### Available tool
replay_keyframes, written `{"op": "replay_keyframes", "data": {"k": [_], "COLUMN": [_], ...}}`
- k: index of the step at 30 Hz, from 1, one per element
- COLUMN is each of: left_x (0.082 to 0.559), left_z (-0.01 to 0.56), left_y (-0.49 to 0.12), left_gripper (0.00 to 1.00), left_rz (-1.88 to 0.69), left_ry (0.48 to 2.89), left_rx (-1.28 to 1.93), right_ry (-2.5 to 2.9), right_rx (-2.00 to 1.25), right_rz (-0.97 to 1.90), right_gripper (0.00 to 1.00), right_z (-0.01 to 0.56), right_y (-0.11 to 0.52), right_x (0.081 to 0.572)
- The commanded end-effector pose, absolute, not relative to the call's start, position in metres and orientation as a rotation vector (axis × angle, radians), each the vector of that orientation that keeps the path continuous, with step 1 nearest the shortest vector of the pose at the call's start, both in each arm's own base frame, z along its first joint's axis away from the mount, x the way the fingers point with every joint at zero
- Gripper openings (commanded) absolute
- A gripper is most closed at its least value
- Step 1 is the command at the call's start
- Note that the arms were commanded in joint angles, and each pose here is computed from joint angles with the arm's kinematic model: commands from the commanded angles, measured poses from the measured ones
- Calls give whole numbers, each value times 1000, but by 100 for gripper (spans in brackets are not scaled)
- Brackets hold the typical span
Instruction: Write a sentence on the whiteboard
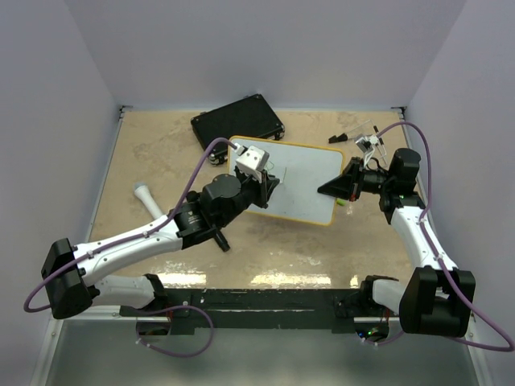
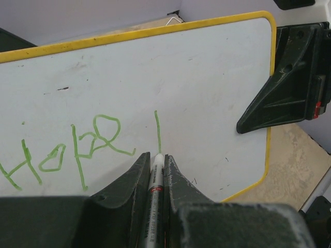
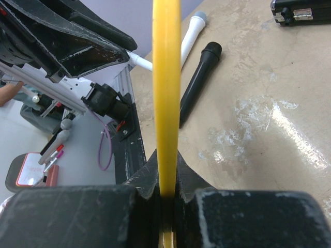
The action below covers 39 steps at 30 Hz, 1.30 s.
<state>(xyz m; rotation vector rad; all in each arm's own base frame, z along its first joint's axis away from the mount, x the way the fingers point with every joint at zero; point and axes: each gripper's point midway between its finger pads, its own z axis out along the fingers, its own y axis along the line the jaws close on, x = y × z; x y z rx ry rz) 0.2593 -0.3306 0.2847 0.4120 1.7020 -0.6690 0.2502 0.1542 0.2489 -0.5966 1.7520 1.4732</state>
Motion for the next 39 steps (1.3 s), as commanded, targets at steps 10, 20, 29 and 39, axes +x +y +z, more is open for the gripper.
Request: {"op": "replay_keyframes", "data": {"k": [10,20,29,39], "left_x": [274,279,280,276], "left_z": [340,346,346,334], "left_y": [-327,-337,-342,-348], "left_gripper": [0,0,0,0], "left_rz": [-683,-695,-703,-712], "left_ry": [1576,1563,1562,1596], "left_rx": [324,351,367,415], "right_ry": [1668,1669,1669,1670], "right_rx": [-700,-699,-699,-698], "right_rz": [1454,1455,1455,1456], "right_gripper": [0,0,0,0], "right_z": [270,270,271,271], "right_y": [154,155,155,154], "right_x": [246,246,246,246]}}
